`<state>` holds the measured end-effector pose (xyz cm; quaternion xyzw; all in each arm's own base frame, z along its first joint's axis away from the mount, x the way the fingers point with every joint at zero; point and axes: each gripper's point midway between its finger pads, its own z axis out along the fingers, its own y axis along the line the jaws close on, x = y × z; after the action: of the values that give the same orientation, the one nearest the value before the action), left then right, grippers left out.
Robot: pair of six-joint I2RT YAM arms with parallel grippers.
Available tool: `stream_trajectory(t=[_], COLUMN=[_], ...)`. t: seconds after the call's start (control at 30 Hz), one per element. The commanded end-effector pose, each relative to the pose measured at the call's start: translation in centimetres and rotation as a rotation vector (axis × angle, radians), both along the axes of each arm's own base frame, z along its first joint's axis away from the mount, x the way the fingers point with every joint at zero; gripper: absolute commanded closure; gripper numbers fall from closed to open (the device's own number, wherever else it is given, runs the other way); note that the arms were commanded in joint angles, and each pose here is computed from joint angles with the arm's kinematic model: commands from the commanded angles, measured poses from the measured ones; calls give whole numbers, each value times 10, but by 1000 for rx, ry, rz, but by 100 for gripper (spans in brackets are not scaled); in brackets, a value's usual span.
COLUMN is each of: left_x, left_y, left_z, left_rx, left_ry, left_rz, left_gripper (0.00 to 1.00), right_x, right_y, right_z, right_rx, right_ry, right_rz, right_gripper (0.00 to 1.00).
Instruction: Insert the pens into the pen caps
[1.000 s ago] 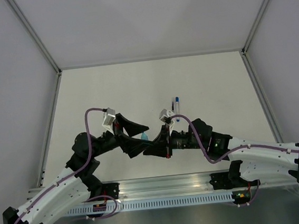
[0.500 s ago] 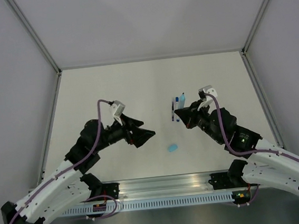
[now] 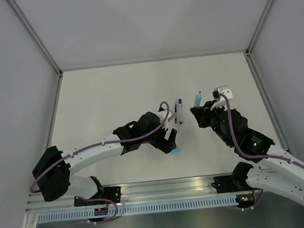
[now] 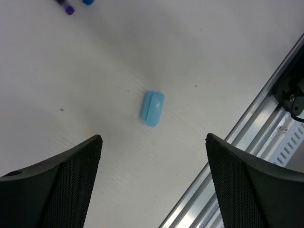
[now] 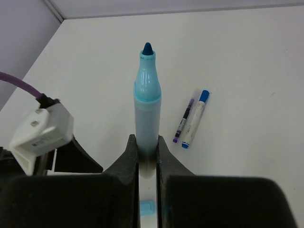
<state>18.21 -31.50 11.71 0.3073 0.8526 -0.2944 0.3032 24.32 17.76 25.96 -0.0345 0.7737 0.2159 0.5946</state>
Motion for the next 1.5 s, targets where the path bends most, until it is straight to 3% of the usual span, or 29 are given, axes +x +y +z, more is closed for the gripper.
stream_trajectory(t=[0.0, 0.13, 0.23, 0.5, 1.03, 1.47], left_x=[-1, 4, 5, 5, -5, -17], left_y=[-18, -36, -45, -51, -54, -45], left_z=[-4, -26, -32, -74, -107, -117], left_rx=[141, 254, 294, 479, 598, 676], left_ry=[-106, -123, -120, -109, -35, 59], left_rz=[-88, -112, -136, -189, -297, -321], left_gripper=[7, 10, 18, 23, 38, 45], right_x=[-6, -17, -24, -30, -35, -35], right_y=[-22, -46, -56, -58, -62, -63], right_z=[25, 42, 51, 56, 62, 63], right_rx=[32, 58, 88, 110, 127, 128], right_ry=[-65, -105, -132, -153, -179, -183], right_rz=[-53, -105, -118, -98, -88, -94], right_gripper=[100, 100, 100, 100, 100, 100])
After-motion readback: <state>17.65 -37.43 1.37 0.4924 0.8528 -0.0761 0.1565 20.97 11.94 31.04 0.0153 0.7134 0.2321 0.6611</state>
